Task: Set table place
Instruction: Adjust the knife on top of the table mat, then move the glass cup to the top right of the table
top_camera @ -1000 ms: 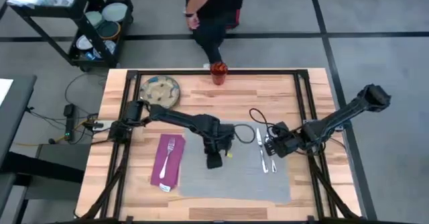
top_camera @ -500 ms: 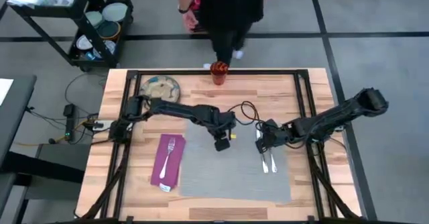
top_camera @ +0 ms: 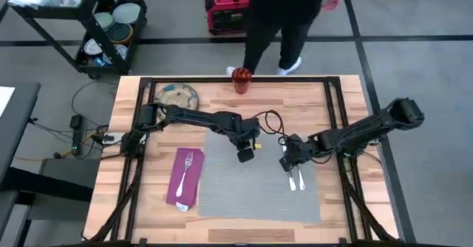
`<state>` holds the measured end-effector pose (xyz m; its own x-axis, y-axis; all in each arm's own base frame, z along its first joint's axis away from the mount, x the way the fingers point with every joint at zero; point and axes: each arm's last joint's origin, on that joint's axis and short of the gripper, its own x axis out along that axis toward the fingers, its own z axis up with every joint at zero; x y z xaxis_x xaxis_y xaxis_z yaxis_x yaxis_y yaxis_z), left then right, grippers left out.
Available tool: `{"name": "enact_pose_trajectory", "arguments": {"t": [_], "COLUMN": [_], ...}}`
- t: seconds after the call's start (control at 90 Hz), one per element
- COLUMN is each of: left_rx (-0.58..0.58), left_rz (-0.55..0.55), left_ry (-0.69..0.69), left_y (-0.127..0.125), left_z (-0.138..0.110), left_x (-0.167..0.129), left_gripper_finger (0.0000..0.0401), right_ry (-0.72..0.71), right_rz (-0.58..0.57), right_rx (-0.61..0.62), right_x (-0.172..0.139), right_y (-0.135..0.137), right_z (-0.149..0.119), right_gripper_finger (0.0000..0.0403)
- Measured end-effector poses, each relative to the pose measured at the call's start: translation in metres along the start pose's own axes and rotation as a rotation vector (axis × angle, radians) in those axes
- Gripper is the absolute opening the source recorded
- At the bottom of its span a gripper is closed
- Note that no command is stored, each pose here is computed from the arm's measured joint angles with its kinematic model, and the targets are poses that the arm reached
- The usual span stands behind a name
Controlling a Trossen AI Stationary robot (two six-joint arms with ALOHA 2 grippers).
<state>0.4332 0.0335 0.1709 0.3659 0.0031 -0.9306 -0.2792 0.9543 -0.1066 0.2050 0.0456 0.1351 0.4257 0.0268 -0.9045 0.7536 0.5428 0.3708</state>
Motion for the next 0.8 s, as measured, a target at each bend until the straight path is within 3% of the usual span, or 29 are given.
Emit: {"name": "enact_pose_trajectory", "arguments": {"t": [0.256, 0.489, 0.8], "left_rx": [-0.005, -0.008, -0.034], "left_rz": [0.005, 0.004, 0.002], "left_ry": [-0.001, -0.013, -0.017], "left_y": [0.006, 0.007, 0.007], "left_z": [0.001, 0.003, 0.003], "left_x": [0.000, -0.001, -0.001], "left_gripper_finger": [0.0000, 0.0000, 0.0000], "right_ry": [0.049, -0.041, -0.111], "right_rz": [0.056, 0.088, -0.086], "right_rx": [0.016, 0.047, 0.091], "right_x": [-0.008, -0.027, -0.025], "right_y": [0.009, 0.009, -0.010], "right_z": [-0.023, -0.026, -0.009], "right_gripper_finger": [0.0000, 0.0000, 0.0000]}}
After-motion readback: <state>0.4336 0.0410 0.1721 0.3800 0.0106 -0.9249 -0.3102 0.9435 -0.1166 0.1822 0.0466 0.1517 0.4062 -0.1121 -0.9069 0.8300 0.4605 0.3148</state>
